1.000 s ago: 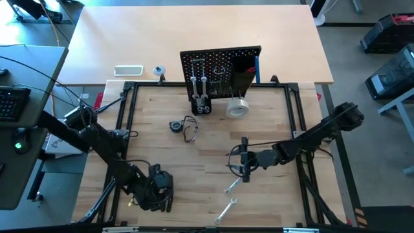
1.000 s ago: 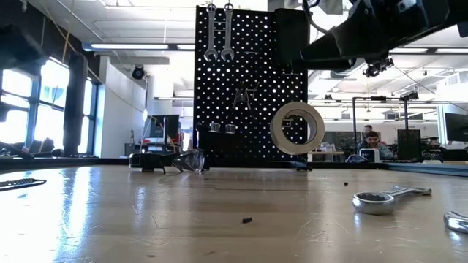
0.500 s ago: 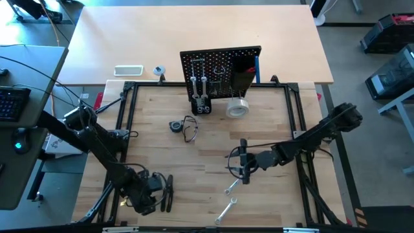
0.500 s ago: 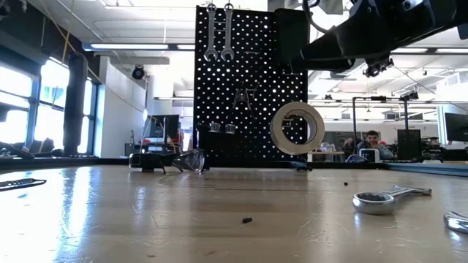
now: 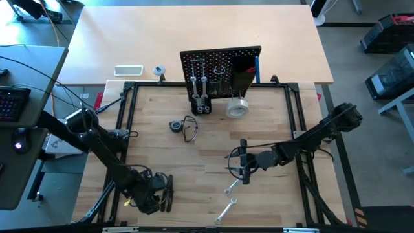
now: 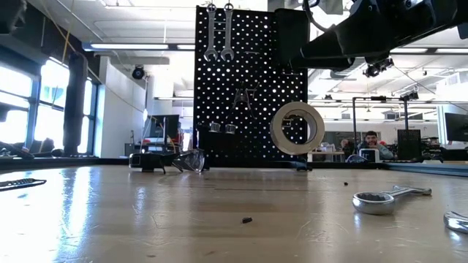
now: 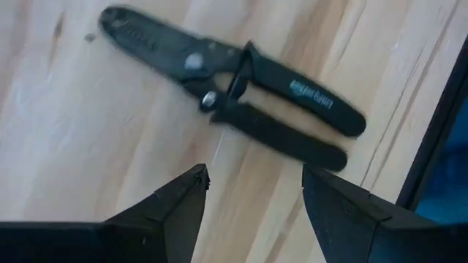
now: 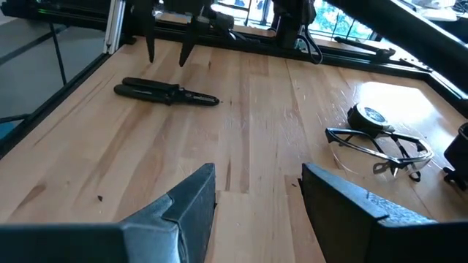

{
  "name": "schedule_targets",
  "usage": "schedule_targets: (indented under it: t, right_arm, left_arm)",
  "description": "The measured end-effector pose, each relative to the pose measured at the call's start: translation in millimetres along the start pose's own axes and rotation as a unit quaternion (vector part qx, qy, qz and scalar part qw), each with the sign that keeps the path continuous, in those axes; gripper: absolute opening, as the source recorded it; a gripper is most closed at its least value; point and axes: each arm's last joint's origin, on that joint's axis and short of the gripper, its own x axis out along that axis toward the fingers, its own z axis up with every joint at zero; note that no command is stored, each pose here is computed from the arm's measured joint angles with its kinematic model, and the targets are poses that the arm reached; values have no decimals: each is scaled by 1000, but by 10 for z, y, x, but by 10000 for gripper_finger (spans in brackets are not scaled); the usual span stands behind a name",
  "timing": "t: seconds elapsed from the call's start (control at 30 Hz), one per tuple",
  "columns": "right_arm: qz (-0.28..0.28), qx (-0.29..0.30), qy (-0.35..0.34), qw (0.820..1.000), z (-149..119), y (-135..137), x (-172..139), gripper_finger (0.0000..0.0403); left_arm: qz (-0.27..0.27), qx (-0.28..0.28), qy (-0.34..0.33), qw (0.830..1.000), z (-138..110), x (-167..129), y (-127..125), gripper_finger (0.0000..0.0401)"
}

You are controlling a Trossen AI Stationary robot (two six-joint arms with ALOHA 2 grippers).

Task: Hang tools onto peg board
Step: Put the black wire stripper into the top black bin on the pegboard

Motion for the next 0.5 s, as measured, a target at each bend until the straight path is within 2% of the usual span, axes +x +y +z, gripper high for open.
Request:
schedule_targets:
  t: [0.37,0.5]
  right_arm:
    - [1,0,-1,1000,3,3,0,194]
    - [1,0,-1,1000,3,3,0,194]
  left_arm:
    - [73,-7,17,997,202,479,100,213]
    - [80,8,-24,996,345,575,122,213]
